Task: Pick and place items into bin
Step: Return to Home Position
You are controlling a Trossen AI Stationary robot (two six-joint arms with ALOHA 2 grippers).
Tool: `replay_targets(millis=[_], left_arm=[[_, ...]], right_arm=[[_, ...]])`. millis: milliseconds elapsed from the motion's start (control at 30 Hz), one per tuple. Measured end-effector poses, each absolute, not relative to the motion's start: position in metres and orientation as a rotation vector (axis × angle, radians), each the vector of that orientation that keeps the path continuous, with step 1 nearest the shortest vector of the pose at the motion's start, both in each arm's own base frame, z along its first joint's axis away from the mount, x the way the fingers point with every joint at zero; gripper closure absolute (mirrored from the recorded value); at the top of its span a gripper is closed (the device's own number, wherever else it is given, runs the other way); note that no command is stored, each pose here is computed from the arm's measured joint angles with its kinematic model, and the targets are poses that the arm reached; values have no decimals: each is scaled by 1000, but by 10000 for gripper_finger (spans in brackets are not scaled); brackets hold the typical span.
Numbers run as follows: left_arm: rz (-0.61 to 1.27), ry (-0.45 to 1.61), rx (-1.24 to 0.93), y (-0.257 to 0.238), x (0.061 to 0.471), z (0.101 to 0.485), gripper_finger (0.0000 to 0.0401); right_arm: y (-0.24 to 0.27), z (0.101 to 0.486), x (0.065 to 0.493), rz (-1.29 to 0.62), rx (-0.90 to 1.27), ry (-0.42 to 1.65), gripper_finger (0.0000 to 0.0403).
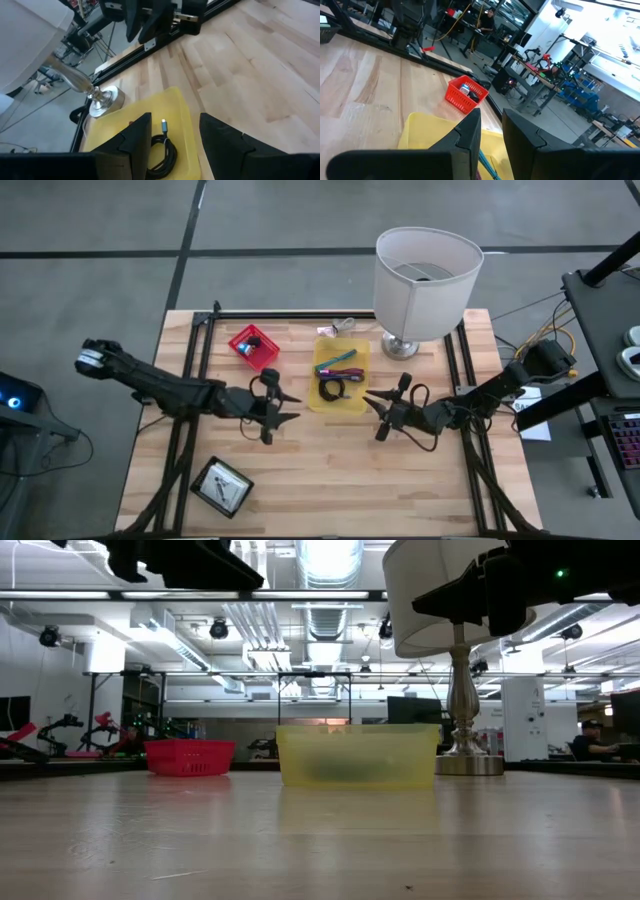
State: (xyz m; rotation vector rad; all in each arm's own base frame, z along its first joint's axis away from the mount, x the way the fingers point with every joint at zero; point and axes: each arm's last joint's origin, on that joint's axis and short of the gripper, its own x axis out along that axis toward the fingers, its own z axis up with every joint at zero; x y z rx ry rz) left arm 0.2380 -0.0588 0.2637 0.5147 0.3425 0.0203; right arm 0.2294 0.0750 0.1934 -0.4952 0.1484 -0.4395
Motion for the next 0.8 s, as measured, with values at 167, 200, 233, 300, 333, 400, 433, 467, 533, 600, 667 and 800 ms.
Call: replay_targets(millis=[167, 200, 233, 300, 333, 400, 433, 467, 533, 600, 667, 800], left_arm=[[22, 347, 504, -50, 243, 262, 251], [14, 348, 501, -49, 244, 261, 251], [9, 350, 499, -48, 245, 260, 251], [0, 357, 494, -45, 247, 258, 251], [-6, 358, 491, -44, 248, 258, 251], [-18, 356, 492, -40, 251, 256, 251], [-27, 345, 491, -38, 253, 256, 251], [-35, 326, 488, -36, 256, 256, 251], [-60, 301, 493, -32, 261, 255, 251], [-78, 276, 491, -28, 267, 253, 251], [-98, 274, 496, -23, 272, 248, 251], [-86, 299, 512, -12, 281, 238, 251]], right_arm=[[75, 193, 229, -440, -496, 148, 335], [75, 193, 229, -440, -496, 148, 335], [75, 193, 229, -440, -496, 148, 335], [75, 193, 229, -440, -496, 148, 335], [75, 193, 229, -440, -496, 148, 335], [75, 193, 229, -439, -496, 149, 335], [75, 193, 229, -440, -495, 148, 335], [75, 193, 229, -439, -496, 149, 335], [75, 193, 229, -439, -496, 149, 335], [75, 193, 229, -439, -496, 149, 335], [75, 193, 229, -440, -495, 149, 335], [75, 193, 229, -439, -501, 153, 335]])
